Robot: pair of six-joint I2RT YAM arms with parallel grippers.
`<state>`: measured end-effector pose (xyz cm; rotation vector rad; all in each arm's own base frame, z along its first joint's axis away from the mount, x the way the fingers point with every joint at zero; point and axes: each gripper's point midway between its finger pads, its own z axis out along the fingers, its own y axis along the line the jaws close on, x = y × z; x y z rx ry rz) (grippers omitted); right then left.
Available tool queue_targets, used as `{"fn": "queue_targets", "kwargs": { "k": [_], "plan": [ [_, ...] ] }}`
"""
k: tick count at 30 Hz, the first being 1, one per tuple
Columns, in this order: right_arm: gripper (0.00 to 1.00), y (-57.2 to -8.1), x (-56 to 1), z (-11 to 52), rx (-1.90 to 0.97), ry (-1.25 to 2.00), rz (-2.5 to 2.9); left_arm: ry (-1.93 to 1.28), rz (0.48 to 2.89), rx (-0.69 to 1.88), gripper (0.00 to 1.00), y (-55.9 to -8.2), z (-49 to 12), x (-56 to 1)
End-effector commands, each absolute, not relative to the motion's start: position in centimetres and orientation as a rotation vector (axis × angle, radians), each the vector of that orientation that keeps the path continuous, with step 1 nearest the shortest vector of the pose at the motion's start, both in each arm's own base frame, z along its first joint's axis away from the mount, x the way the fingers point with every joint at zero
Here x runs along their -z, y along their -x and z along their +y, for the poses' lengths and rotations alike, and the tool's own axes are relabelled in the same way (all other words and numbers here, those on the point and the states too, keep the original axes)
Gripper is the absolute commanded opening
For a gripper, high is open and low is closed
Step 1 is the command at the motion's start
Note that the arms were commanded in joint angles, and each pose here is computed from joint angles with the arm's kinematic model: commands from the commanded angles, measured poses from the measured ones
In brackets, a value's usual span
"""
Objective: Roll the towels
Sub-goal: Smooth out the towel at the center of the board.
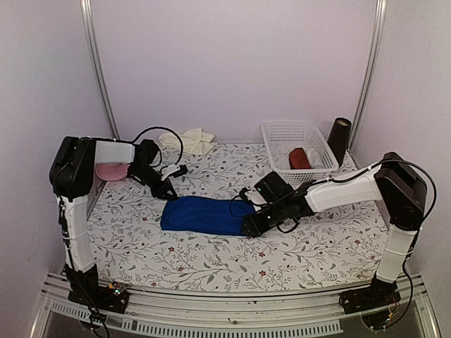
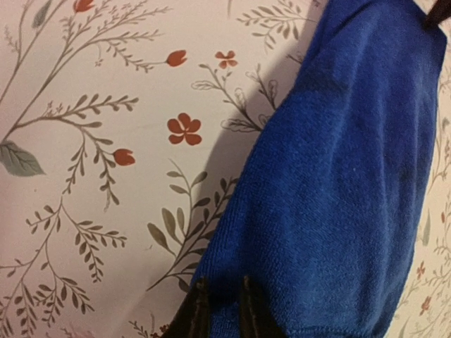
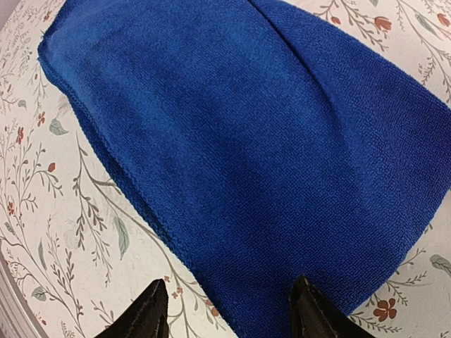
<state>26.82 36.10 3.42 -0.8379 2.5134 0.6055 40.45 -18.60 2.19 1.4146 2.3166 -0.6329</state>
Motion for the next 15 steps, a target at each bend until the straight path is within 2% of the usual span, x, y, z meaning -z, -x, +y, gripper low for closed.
{"fn": "queue_targets", "kwargs": {
  "k": [1, 3, 6, 12, 15],
  "plan": [
    [0.59, -26.8, -2.9, 35.9, -0.562, 0.848, 2.528, -1.399, 2.338, 0.686, 0.19, -40.4, -18.8, -2.1],
    [0.59, -26.8, -2.9, 35.8, -0.563, 0.848, 2.527, -1.369, 2.354, 0.667, 0.18, -41.0, -18.7, -2.0],
    [0.59, -26.8, -2.9, 35.8, -0.558, 0.849, 2.526, -1.347, 2.356, 0.666, 0.00, -41.5, -18.7, -2.2],
    [0.59, -27.0, -2.9, 35.7, -0.542, 0.847, 2.529, -1.366, 2.366, 0.618, 0.00, -41.4, -18.2, -1.9],
    [0.59, -27.1, -2.8, 35.5, -0.516, 0.844, 2.537, -1.332, 2.383, 0.493, 0.00, -42.4, -17.2, -1.9]
  ]
}}
